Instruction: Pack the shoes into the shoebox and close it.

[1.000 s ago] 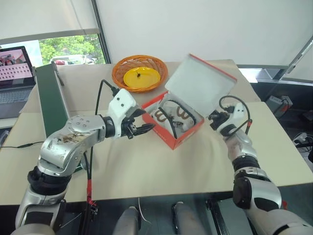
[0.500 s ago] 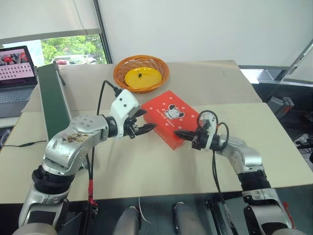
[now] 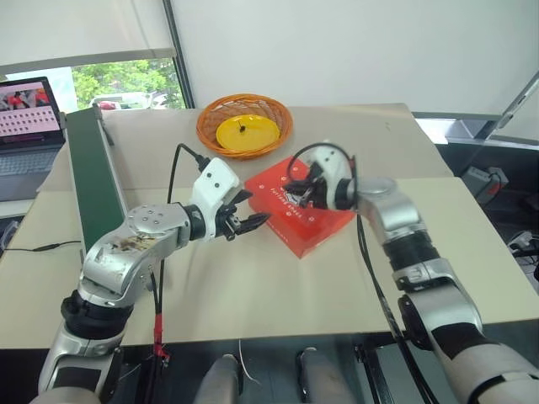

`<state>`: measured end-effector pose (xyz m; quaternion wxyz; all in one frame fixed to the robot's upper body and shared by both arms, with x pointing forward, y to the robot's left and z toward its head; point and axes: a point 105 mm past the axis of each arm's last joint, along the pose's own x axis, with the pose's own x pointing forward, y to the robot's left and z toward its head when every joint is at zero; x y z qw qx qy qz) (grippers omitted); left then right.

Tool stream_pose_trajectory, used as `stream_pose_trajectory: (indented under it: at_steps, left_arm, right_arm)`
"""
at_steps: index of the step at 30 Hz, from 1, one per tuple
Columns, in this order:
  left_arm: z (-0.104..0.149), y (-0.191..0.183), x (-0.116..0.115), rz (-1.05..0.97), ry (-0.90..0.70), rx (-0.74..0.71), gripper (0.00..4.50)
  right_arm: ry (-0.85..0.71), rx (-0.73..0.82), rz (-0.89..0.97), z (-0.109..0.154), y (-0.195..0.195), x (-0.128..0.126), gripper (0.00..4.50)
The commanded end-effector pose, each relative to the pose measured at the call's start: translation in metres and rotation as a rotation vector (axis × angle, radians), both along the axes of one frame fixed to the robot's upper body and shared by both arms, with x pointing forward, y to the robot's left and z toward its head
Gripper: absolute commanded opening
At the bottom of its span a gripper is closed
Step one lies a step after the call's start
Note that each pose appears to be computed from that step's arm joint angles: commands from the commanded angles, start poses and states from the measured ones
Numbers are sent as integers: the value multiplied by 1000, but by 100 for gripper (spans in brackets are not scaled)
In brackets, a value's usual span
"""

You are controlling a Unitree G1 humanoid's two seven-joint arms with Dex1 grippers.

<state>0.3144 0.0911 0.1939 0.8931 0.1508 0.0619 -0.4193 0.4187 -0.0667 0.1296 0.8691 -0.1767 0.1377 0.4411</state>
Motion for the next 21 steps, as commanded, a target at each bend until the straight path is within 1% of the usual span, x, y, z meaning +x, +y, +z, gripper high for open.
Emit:
stream_pose_trajectory:
  at_steps: [1,3,5,8,9,11,13,14,15,17,19,20,21]
  left_arm:
    - [10,0,-2,13,-57,-5,311]
    - [9,1,-2,21,-60,-3,311]
    - [9,2,-2,25,-60,-3,311]
    - [7,4,-1,35,-55,-11,311]
    - [7,4,-1,36,-54,-14,311]
    - [8,5,-1,35,-48,-28,311]
    - [7,5,-1,27,-51,-29,311]
    - [6,6,0,20,-56,-20,311]
    - [5,6,0,14,-60,-12,311]
    - [3,7,1,-2,-59,-1,311]
    - [1,7,0,-36,-46,-6,311]
    - [0,8,-1,-54,-39,-14,311]
    - [0,8,-2,-72,-38,-16,311]
  right_arm:
    - [32,-166,-2,-40,-12,0,7]
    - [41,-170,12,-47,-12,-2,7]
    - [38,-105,27,-39,-8,-4,7]
    - [26,70,53,-7,-3,-8,7]
    - [12,125,67,6,-2,-10,7]
    - [-32,251,113,41,-4,-23,7]
    - [-86,293,151,64,-9,-38,7]
    - [-115,271,146,69,-14,-43,7]
    - [-129,249,144,71,-18,-48,47]
    - [-122,211,160,71,-23,-59,68]
    - [-103,172,193,69,-28,-74,147]
    - [-94,155,205,69,-31,-81,170]
    - [-85,140,217,69,-34,-88,212]
